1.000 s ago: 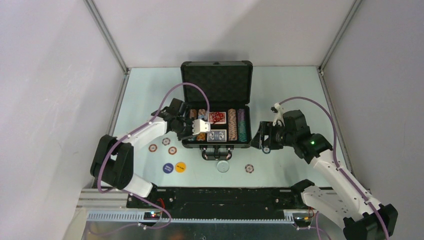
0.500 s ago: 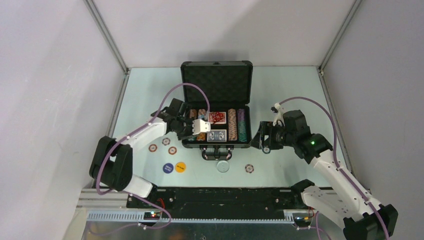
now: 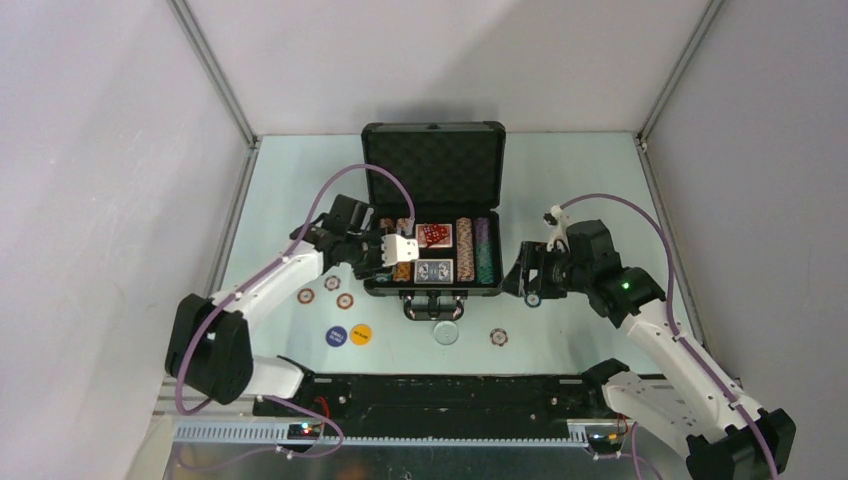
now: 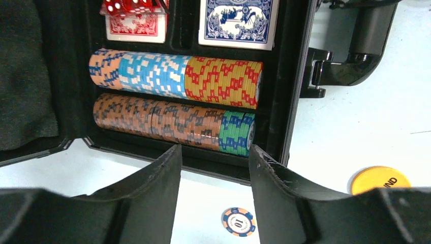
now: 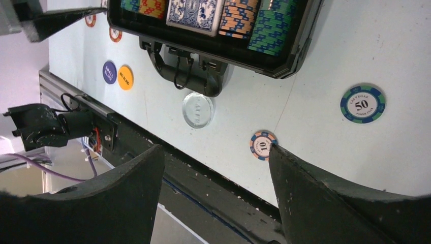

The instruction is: Pack up texas hold em set

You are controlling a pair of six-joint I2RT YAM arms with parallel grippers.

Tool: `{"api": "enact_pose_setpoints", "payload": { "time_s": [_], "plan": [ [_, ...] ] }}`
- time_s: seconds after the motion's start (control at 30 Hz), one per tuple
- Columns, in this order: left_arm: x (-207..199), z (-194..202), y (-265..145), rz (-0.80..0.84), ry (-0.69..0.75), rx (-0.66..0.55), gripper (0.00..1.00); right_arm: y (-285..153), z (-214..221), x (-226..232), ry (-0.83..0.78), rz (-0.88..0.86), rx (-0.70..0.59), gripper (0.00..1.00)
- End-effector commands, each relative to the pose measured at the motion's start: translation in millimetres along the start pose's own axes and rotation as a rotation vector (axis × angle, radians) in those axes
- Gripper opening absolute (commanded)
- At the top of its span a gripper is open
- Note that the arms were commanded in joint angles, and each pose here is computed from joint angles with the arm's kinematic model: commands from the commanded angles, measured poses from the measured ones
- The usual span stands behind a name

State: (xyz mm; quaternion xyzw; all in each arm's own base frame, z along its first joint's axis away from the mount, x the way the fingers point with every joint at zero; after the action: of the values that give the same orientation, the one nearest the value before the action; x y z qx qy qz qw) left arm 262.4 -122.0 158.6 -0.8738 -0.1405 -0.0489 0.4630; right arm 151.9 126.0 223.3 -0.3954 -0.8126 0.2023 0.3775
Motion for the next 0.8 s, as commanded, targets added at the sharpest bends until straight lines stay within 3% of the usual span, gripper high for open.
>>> {"api": "enact_pose_setpoints", "payload": {
  "time_s": [0.0,0.07,0.13,0.17,0.23,0.33,0.5,0.77],
  "plan": [
    [-0.5,-21.7,-18.1,-0.055,-0.008,-0.075,0.58,-0.5,-5.8,-8.8,0.083,0.097,-0.053,0.79],
    [3.5,-35.0,-29.0,-0.103,-0.088,-0.111,0.65,0.4,-4.4,-24.1,0.184,0.201,-0.041,0.79],
    [8.1,-46.5,-41.1,-0.173,-0.182,-0.133,0.77,-0.9,-1.8,-46.0,0.300,0.334,-0.025,0.79],
    [6.7,-53.4,-44.4,-0.187,-0.221,-0.148,0.88,1.2,-0.6,-51.9,0.327,0.370,-0.012,0.79],
    [4.1,-62.9,-52.1,-0.235,-0.260,-0.171,0.98,4.1,0.8,-64.5,0.364,0.448,0.003,0.79],
    [1.3,-79.0,-66.5,-0.331,-0.351,-0.241,1.00,14.6,2.7,-75.7,0.393,0.504,0.044,0.80],
    [12.0,-98.4,-99.6,-0.551,-0.721,-0.354,1.00,30.5,3.1,-85.4,0.393,0.573,0.068,0.80],
    [-4.1,-106.3,-123.8,-0.521,-0.893,-0.497,1.00,63.0,11.7,-95.8,0.372,0.645,0.155,0.77]
  ]
}}
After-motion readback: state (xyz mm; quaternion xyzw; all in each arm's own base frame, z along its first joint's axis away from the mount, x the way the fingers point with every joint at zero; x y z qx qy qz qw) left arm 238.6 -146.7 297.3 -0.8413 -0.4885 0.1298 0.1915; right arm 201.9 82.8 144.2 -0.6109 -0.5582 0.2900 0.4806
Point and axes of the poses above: each gripper's point midway between its finger pads, its own y axis out along the fingers, its own x axis along the line the jaws close on, z = x × y, the point moved 8 cm from there along -y, back along the fingers, and after that the axes turned 9 degrees about -y, right-handed, at the moved point
